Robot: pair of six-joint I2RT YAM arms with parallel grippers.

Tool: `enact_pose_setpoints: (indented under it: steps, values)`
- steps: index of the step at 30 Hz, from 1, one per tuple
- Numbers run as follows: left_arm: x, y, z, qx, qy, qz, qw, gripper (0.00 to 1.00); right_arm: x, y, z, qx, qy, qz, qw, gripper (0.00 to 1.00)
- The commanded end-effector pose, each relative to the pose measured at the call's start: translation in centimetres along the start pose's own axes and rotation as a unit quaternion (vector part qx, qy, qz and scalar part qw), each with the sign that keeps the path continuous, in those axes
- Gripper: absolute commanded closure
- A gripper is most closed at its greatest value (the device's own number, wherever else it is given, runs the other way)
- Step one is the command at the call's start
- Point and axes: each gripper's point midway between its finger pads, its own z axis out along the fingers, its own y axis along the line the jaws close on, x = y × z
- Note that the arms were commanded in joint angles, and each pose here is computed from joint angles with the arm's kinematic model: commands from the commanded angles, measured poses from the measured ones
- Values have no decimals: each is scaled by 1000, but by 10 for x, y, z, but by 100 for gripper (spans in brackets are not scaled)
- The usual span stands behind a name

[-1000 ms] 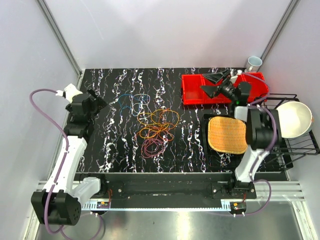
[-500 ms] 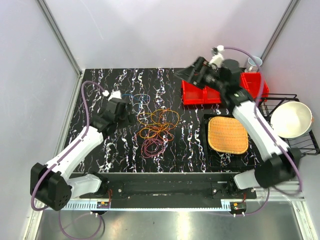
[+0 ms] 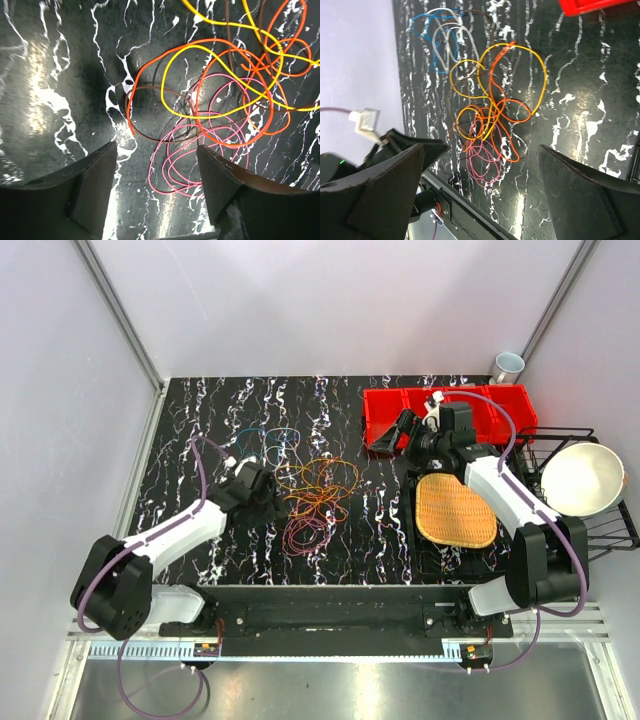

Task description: Untangle the cables

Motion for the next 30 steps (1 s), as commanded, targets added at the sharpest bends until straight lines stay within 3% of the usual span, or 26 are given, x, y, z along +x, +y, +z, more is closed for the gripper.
enact_pose_setpoints:
  steps: [1, 30]
  values:
    - [-13, -29, 7, 58, -28, -56, 996, 35, -6, 33, -19, -52, -16, -49, 997, 0]
    - [-8, -15, 51, -7, -47, -132, 990, 64, 10, 30, -11, -66, 18, -47, 997, 1]
